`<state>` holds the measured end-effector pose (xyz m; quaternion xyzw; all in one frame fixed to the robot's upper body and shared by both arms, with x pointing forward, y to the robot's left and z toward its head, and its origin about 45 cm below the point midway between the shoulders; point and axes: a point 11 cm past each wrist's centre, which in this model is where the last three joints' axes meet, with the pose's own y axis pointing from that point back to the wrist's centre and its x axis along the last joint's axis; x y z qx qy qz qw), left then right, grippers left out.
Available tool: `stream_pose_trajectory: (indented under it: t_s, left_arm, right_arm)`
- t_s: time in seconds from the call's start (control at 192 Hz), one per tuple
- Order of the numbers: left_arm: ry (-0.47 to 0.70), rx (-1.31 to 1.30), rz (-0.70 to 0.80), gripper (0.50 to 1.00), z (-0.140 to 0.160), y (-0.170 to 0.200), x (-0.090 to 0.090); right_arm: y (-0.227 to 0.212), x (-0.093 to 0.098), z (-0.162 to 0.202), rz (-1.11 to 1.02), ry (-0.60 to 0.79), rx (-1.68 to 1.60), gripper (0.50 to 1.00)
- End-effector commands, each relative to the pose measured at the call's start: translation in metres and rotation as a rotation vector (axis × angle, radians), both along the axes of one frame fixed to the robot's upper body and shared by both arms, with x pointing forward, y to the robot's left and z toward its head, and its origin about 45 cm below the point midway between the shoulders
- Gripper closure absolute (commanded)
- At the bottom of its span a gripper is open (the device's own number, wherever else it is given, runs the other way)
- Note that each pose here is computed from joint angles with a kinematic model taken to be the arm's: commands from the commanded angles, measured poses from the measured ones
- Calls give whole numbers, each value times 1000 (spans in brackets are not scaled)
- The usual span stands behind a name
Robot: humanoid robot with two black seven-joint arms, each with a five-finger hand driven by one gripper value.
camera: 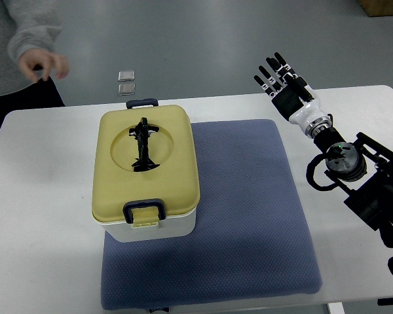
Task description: Open white storage box with right hand
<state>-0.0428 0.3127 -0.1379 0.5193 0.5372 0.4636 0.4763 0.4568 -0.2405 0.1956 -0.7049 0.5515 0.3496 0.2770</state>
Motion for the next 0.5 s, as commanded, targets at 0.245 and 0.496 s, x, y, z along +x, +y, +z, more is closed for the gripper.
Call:
stream_pose_trajectory:
  t_s: [0.245,0.496]
  left_arm:
    - [0,0,1,500,0,0,0]
    - [0,0,-1,500,0,0,0]
  right_arm:
    - [1,2,4,3,-8,-4,576]
    - [18,6,23,194,-121,-353,576]
